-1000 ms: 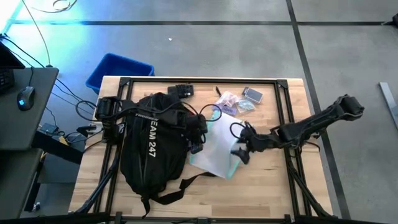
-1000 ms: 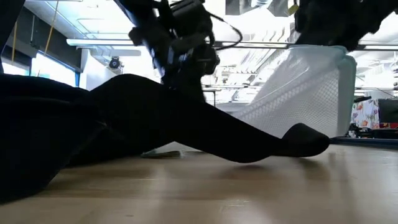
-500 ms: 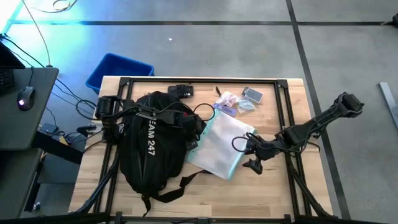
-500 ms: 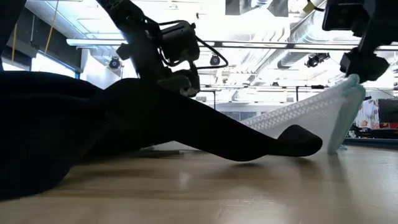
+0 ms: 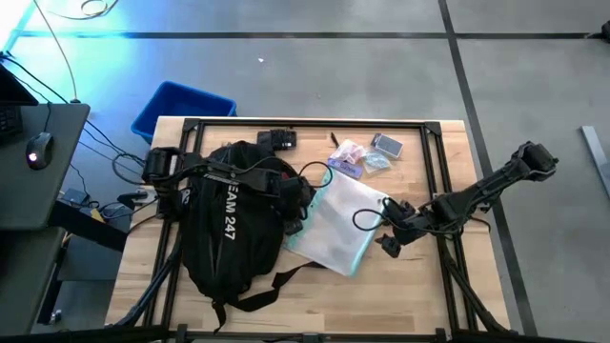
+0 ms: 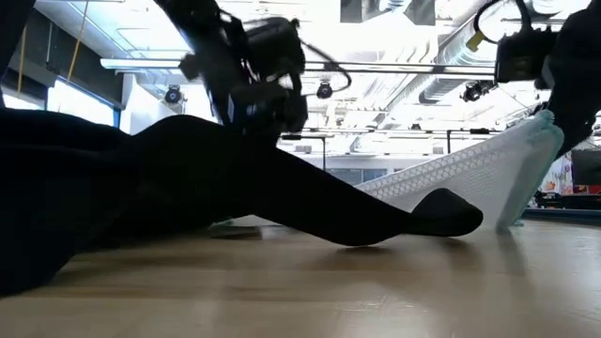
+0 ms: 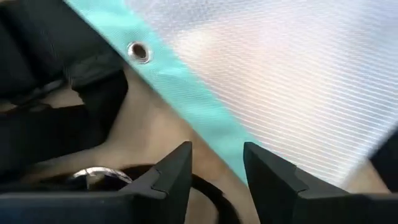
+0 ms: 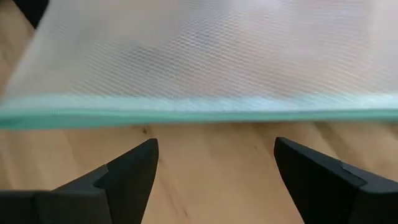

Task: Unpack backpack
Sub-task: Put the pink earphones into the transparent zip bag

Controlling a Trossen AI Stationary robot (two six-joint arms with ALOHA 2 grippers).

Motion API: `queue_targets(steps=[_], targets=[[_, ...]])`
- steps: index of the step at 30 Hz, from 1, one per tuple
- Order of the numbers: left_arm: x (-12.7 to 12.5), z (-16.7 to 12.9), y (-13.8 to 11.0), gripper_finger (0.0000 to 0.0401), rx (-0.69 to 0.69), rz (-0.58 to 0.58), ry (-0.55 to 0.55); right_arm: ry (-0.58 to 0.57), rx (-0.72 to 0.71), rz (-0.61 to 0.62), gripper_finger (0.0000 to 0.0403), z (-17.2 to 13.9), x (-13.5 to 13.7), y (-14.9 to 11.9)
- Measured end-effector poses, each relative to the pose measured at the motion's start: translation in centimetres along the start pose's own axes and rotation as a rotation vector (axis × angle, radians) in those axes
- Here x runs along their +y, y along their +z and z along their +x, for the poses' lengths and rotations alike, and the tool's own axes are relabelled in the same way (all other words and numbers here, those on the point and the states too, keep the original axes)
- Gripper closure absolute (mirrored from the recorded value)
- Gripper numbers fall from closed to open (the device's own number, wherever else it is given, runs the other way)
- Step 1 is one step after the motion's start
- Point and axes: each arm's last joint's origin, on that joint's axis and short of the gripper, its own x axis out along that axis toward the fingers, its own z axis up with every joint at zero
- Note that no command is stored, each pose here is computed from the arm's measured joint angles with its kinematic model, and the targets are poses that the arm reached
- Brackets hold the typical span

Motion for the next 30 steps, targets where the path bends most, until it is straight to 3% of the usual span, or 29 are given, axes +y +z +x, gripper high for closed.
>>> queue_targets(steps=[5,15,23,30], targets=[[-1.7,-2.5,0.4,0.0314,-0.052,0.037,0.065,0.142,-0.096,0.032,0.0099,1.2,0.1,1.1],[-4.4,-4.4,2.2,0.0334,-0.203,0.094,-0.035,0.21,-0.415,0.126,0.0099,2.6,-1.0,7.3],[-5.0,-4.3,2.1,0.0334,-0.214,0.092,-0.047,0.092,-0.643,0.195,0.0099,-1.4,-1.7,11.0],[-5.4,-4.5,2.8,0.0334,-0.296,0.125,-0.063,-0.241,-0.602,0.195,0.0099,-6.5,-2.5,11.4]])
